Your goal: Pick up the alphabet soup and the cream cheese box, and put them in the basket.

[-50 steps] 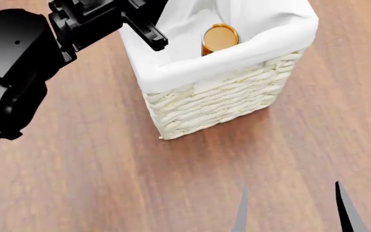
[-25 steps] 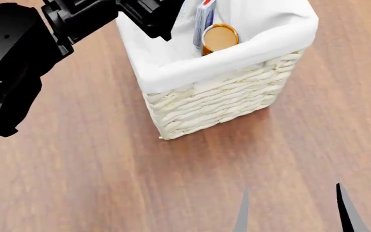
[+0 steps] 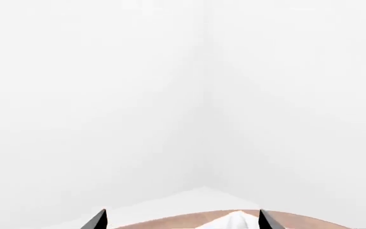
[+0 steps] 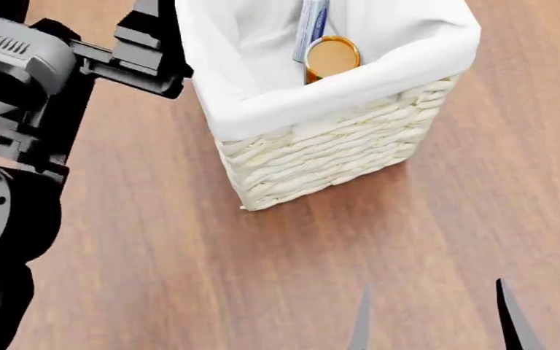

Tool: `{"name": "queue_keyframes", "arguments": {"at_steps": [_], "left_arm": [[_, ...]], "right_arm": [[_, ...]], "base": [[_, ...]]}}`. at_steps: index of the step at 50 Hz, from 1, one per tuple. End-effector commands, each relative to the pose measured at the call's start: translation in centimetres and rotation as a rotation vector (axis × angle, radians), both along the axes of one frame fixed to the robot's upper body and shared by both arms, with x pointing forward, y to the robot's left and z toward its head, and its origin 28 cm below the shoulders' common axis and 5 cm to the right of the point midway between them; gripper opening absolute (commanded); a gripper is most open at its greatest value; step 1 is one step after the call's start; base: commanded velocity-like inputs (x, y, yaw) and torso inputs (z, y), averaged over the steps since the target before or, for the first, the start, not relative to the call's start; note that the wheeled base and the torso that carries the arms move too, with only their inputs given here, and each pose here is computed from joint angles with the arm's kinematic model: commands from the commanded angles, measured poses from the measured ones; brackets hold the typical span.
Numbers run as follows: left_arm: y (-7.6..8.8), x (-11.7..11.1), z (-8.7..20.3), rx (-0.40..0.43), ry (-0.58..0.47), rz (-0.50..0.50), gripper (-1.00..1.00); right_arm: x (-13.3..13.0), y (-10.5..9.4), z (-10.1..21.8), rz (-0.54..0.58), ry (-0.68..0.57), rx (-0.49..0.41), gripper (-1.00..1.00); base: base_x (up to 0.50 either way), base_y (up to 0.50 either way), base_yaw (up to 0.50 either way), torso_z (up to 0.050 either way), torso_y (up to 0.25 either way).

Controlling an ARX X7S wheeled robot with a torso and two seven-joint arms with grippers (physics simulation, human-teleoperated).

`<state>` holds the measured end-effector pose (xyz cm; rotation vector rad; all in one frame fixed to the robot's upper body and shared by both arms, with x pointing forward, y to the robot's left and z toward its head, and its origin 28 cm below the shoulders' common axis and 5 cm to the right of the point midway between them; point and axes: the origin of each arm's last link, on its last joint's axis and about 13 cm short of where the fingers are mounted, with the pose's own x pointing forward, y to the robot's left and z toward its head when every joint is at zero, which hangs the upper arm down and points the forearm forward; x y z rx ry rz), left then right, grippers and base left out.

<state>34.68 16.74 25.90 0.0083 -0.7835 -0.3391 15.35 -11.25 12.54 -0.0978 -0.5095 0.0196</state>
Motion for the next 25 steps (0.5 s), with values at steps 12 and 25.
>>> {"name": "queue_keyframes", "arguments": {"at_steps": [12, 25], "left_arm": [[0.8, -11.3, -7.7, -0.19, -0.177, 0.223, 1.0], [0.9, -12.2, -8.2, -0.213, -0.207, 0.261, 1.0]], "right_arm": [[1.0, 0.6, -0.6, 0.039, 0.027, 0.005, 1.0], [1.1, 0.8, -0.8, 0.052, 0.028, 0.007, 1.0]], "base": [[0.0, 0.0, 0.0, 0.0, 0.0], [0.0, 0.0, 0.0, 0.0, 0.0]]}}
